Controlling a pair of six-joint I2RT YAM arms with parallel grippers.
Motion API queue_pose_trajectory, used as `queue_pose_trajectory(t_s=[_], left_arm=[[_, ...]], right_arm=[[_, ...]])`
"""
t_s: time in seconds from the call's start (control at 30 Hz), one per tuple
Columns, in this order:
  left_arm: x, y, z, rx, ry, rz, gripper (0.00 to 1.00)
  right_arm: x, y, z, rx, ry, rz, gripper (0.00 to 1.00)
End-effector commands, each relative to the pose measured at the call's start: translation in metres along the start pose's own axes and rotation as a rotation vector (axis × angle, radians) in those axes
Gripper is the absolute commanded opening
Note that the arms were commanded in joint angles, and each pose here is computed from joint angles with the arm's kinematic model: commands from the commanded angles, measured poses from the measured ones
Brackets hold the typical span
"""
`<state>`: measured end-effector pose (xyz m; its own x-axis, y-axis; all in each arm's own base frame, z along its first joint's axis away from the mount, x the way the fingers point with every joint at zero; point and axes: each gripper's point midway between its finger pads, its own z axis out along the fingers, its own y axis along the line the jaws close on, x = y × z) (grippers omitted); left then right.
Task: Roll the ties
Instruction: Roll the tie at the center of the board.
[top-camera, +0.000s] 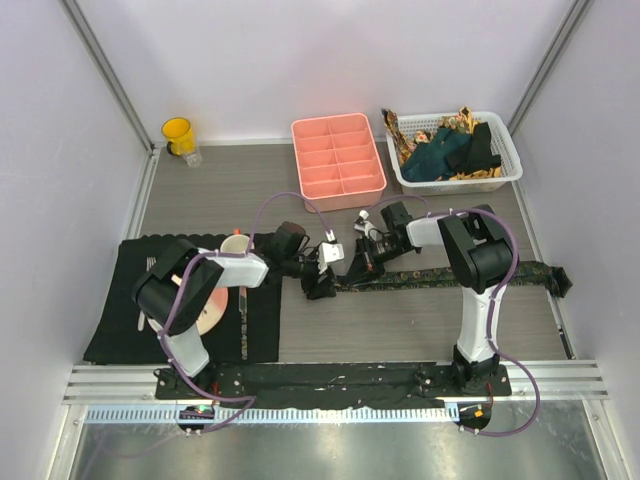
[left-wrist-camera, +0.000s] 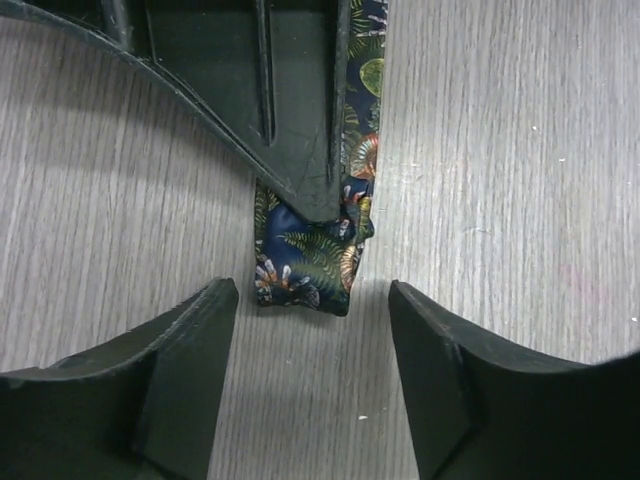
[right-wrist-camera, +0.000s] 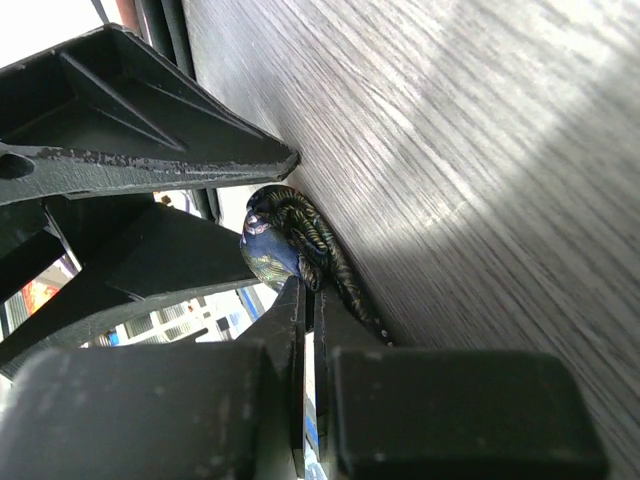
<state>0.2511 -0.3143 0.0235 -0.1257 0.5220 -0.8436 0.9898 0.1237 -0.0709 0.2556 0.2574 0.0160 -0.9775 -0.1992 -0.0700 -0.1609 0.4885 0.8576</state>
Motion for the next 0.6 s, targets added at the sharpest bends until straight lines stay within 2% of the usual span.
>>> queue_pose_trajectory(t_s=[0.0, 0.07, 0.1, 0.2, 0.47, 0.57], left_arm=[[0.021, -0.004, 0.005, 0.027, 0.064, -0.045, 0.60], [0.020, -0.006, 0.006, 0.041, 0.056, -0.043, 0.52], [0.017, -0.006, 0.006, 0.040, 0.046, -0.033, 0.45], [-0.003, -0.008, 0.000, 0.045, -0.004, 0.002, 0.38], [-0.066, -0.019, 0.007, 0.069, -0.113, 0.048, 0.40], [-0.072, -0.019, 0.017, 0.065, -0.116, 0.036, 0.41]], right_arm=[[-0.003, -0.029, 0.004, 0.101, -0.007, -0.037, 0.01], [-0.003, -0.031, 0.005, 0.110, -0.007, -0.041, 0.01], [-0.003, -0.033, 0.005, 0.113, -0.009, -0.042, 0.01], [-0.004, -0.037, 0.006, 0.127, -0.013, -0.042, 0.01], [-0.010, -0.040, 0.009, 0.132, -0.042, -0.026, 0.01], [-0.011, -0.040, 0.009, 0.127, -0.048, -0.029, 0.01]])
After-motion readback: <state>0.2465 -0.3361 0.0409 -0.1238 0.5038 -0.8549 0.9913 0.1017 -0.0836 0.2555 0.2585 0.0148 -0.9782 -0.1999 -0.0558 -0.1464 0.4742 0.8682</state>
